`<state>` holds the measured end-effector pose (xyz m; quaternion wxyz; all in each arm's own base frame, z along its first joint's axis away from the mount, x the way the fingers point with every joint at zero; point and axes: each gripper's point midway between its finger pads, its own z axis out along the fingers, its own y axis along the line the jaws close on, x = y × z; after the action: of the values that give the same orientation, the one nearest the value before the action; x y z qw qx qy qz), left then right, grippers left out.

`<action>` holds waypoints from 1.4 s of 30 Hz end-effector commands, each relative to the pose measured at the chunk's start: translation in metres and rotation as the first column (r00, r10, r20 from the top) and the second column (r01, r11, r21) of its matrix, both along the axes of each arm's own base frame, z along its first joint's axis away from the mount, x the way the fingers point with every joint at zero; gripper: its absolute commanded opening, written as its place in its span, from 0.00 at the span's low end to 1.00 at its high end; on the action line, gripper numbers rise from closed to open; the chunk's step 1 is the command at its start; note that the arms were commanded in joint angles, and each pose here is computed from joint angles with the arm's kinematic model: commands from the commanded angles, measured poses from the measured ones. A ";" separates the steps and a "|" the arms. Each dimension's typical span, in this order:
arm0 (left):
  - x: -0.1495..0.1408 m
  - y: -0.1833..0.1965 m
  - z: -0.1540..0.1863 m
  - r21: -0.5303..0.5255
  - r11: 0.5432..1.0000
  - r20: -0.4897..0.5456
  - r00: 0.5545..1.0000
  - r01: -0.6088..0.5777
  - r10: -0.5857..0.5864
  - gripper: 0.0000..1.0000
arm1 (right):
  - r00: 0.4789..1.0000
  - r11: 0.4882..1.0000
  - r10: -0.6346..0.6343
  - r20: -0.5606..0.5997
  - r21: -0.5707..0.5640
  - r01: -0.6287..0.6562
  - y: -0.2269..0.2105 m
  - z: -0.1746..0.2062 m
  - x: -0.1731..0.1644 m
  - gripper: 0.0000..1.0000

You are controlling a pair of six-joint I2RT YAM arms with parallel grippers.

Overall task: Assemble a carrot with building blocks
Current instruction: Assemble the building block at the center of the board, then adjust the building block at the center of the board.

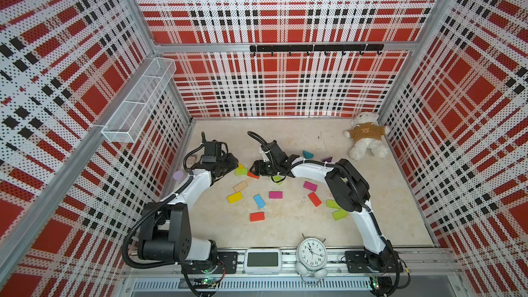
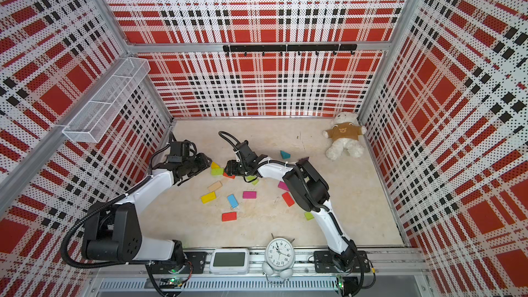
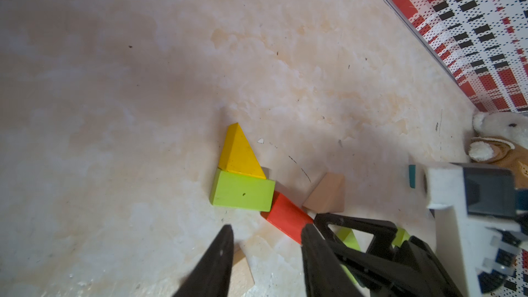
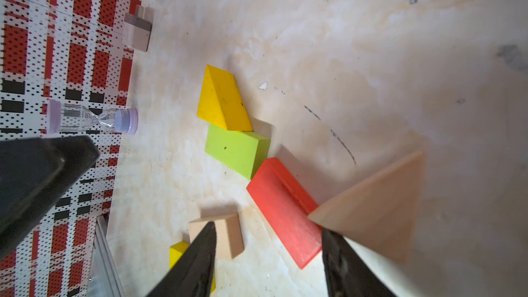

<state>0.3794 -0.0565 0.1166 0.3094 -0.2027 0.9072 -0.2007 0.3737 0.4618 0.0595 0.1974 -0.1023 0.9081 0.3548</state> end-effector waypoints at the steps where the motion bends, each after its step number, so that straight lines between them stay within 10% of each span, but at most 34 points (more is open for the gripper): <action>1: 0.006 0.000 0.005 0.002 1.000 0.010 1.000 0.008 -0.008 0.43 | 1.000 1.000 -0.001 0.006 -0.002 0.001 0.001 -0.004 0.007 0.61; 24: -0.016 0.001 -0.009 0.017 0.999 -0.024 0.999 -0.044 0.044 0.39 | 0.996 0.995 0.094 0.002 -0.018 -0.094 0.007 0.015 -0.052 0.60; 42: -0.010 0.009 -0.010 0.005 0.999 -0.033 0.998 -0.054 0.054 0.38 | 0.998 0.996 0.066 -0.007 -0.055 -0.067 0.021 -0.017 -0.027 0.61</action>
<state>0.3667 -0.0502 0.1027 0.2973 -0.2250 0.9088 -0.1874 0.3380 0.4818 0.0443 0.1706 -0.1375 0.9138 0.3420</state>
